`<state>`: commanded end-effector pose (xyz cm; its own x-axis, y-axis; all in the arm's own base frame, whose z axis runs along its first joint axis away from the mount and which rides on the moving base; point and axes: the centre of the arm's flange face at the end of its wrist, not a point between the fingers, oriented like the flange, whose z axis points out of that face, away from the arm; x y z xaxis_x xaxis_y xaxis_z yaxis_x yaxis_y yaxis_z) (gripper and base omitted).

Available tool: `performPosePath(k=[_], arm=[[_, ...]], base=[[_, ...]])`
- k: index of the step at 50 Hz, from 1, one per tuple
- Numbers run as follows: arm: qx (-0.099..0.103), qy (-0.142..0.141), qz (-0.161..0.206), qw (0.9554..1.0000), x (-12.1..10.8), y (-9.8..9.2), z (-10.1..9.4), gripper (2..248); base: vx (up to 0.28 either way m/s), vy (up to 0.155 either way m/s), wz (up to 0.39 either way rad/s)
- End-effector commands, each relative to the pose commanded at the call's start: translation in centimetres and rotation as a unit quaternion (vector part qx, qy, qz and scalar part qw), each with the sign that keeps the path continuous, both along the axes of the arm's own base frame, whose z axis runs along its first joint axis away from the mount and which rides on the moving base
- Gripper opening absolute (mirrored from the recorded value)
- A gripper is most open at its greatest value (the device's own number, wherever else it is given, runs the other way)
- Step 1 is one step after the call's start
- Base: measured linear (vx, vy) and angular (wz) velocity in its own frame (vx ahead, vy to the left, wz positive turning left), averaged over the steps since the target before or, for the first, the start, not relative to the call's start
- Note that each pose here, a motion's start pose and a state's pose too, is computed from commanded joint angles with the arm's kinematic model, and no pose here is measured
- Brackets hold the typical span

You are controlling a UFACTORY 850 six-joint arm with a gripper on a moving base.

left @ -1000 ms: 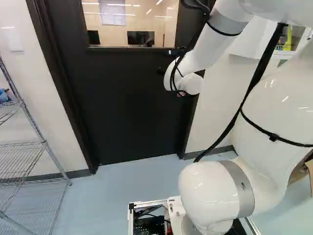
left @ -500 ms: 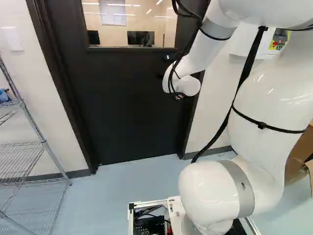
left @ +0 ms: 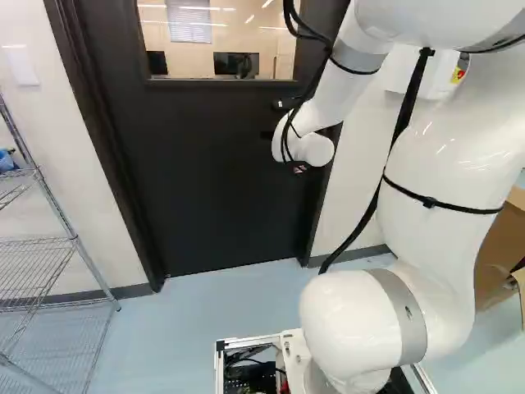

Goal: Open the door and move inside

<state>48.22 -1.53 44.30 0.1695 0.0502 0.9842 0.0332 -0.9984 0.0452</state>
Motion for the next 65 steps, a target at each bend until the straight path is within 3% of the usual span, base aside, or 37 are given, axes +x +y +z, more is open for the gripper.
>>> performPosePath(k=[38, 51, 65], arm=[[0.002, 0.042, -0.006, 0.9991, 0.2, -0.6, -4.1, 247], [0.003, 0.058, -0.009, 0.9983, -1.0, -0.8, -5.3, 247], [0.003, 0.06, -0.009, 0.9982, -2.4, -0.8, -5.2, 247]], base=[[0.0, 0.0, 0.0], [0.0, 0.0, 0.0], [0.0, 0.0, 0.0]])
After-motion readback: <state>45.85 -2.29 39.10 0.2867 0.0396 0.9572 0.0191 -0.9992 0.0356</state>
